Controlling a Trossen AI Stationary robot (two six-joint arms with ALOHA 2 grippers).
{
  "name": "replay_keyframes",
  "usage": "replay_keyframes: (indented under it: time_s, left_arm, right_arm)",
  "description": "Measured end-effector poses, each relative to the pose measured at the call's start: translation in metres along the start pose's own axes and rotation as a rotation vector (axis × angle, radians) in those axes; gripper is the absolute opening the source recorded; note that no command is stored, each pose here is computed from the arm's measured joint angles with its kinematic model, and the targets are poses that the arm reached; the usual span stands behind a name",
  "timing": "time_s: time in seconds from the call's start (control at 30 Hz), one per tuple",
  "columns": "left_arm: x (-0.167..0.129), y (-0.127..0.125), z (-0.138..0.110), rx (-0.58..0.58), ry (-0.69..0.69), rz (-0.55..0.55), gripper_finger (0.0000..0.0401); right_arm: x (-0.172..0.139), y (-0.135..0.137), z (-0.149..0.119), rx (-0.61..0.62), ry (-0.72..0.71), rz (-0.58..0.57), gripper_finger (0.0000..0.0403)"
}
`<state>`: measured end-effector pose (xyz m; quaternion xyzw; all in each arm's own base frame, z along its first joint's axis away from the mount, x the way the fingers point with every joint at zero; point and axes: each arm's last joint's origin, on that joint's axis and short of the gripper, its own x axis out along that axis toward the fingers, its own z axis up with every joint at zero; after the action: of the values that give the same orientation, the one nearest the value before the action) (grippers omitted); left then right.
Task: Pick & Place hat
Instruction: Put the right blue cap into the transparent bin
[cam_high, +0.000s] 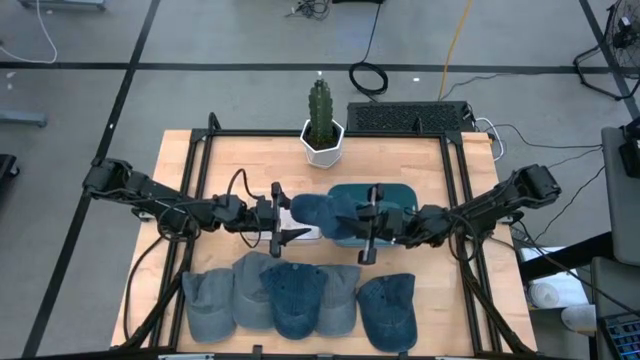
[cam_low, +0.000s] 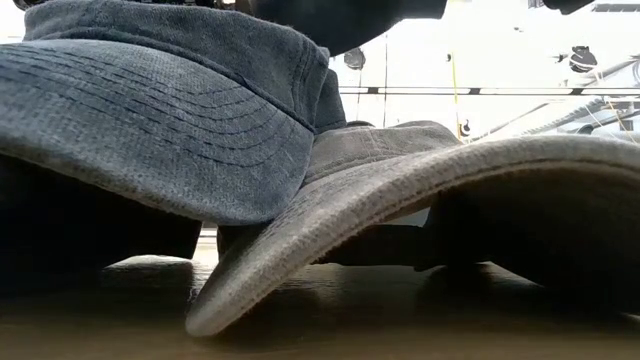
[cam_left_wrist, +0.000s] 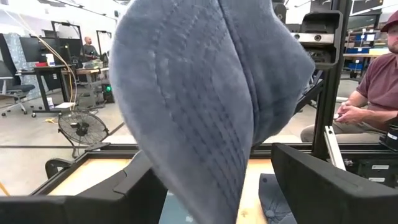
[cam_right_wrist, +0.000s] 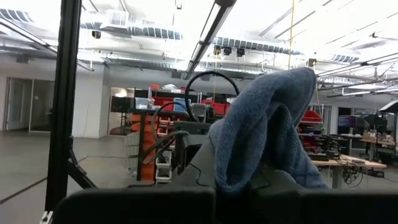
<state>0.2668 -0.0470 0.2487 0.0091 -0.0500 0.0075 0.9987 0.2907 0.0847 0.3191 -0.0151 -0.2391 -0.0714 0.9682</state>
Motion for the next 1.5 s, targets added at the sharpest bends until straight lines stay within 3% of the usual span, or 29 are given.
replay_keyframes:
  time_s: [0.13, 0.23, 0.33, 0.47, 0.5, 0.73, 0.97, 1.17, 1.33, 1.5]
  left_arm:
    - [0.0, 0.0, 0.0, -0.081, 0.0, -0.004, 0.0277]
    - [0.0, -0.001, 0.0, -0.093, 0.0, -0.023, 0.025]
    - [0.0, -0.001, 0.0, -0.065, 0.0, -0.03, 0.0181]
    - [0.0, -0.001, 0.0, -0.038, -0.001, -0.102, 0.004]
    - [0.0, -0.001, 0.0, -0.038, 0.001, -0.124, 0.0023]
    - [0.0, -0.003, 0.0, -0.034, -0.003, -0.159, 0.001]
    - [0.0, -0.003, 0.0, -0.046, -0.003, -0.152, 0.001]
    - [-0.01, 0.002, 0.018, -0.254, -0.037, -0.087, 0.001]
    - [-0.036, 0.012, 0.039, -0.335, 0.001, 0.047, 0.001]
    - [-0.072, 0.021, 0.053, -0.487, 0.081, 0.117, 0.001]
  right_arm:
    - [0.0, 0.0, 0.0, 0.001, 0.002, 0.0, 0.0002]
    - [0.0, 0.0, 0.0, 0.003, 0.003, 0.001, 0.0002]
    - [0.0, 0.001, -0.001, 0.001, 0.005, 0.013, 0.0002]
    - [0.0, 0.003, -0.001, 0.002, -0.008, 0.078, 0.0005]
    - [0.0, 0.003, -0.001, 0.0, -0.008, 0.084, 0.0007]
    - [-0.001, 0.007, -0.007, -0.06, 0.049, 0.156, 0.0055]
    - [-0.007, 0.01, -0.004, -0.186, 0.149, 0.147, 0.02]
    - [-0.023, 0.018, 0.016, -0.353, 0.24, 0.038, 0.0307]
    - [-0.043, 0.024, 0.042, -0.354, 0.301, -0.099, 0.034]
    - [-0.061, 0.03, 0.059, -0.306, 0.358, -0.199, 0.0339]
